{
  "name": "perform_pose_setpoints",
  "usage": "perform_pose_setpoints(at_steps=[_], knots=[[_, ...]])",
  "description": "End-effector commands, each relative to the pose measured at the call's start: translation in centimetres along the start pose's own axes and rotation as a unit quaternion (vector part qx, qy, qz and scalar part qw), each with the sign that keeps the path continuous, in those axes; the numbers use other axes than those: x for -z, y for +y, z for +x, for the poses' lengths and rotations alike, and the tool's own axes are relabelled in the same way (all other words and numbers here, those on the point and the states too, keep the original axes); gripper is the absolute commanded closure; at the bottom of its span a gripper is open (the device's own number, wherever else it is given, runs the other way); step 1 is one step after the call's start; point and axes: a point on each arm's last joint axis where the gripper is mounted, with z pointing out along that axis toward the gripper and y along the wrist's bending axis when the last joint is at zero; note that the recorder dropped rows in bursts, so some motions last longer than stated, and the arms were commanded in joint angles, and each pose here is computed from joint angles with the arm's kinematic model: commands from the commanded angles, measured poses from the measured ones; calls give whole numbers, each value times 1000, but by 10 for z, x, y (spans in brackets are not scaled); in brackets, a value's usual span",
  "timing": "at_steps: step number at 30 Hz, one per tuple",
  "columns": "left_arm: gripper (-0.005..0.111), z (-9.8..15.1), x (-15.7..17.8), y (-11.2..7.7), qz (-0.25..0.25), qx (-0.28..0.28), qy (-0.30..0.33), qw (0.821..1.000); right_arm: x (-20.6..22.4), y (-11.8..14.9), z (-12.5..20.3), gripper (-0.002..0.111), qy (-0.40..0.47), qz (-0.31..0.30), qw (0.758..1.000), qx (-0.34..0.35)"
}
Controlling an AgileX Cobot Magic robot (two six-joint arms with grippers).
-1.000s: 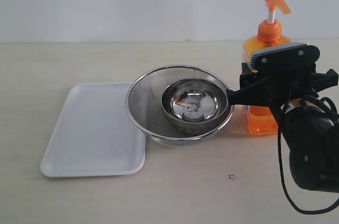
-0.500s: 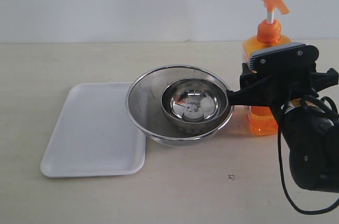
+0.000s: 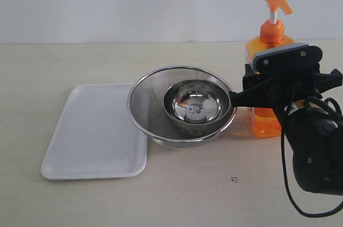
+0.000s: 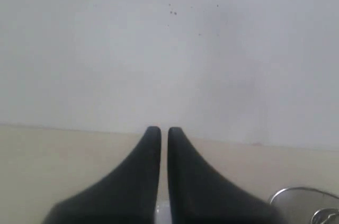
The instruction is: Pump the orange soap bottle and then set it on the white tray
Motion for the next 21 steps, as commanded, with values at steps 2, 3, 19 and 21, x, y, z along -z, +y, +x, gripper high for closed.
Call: perform_pose_setpoints(at_steps=[2, 3, 19, 21], knots=[[102, -7, 0, -1, 6, 1, -30, 1000, 0, -2, -4, 103, -19, 11, 1000, 4], [102, -7, 0, -1, 6, 1, -30, 1000, 0, -2, -4, 103, -17, 10, 1000, 4], [102, -17, -20, -4, 10, 33, -10, 999, 0, 0, -1, 103, -3, 0, 1000, 6], [102, -26, -27, -8, 19, 6, -12, 1000, 0, 0, -1, 103, -3, 0, 1000, 6]])
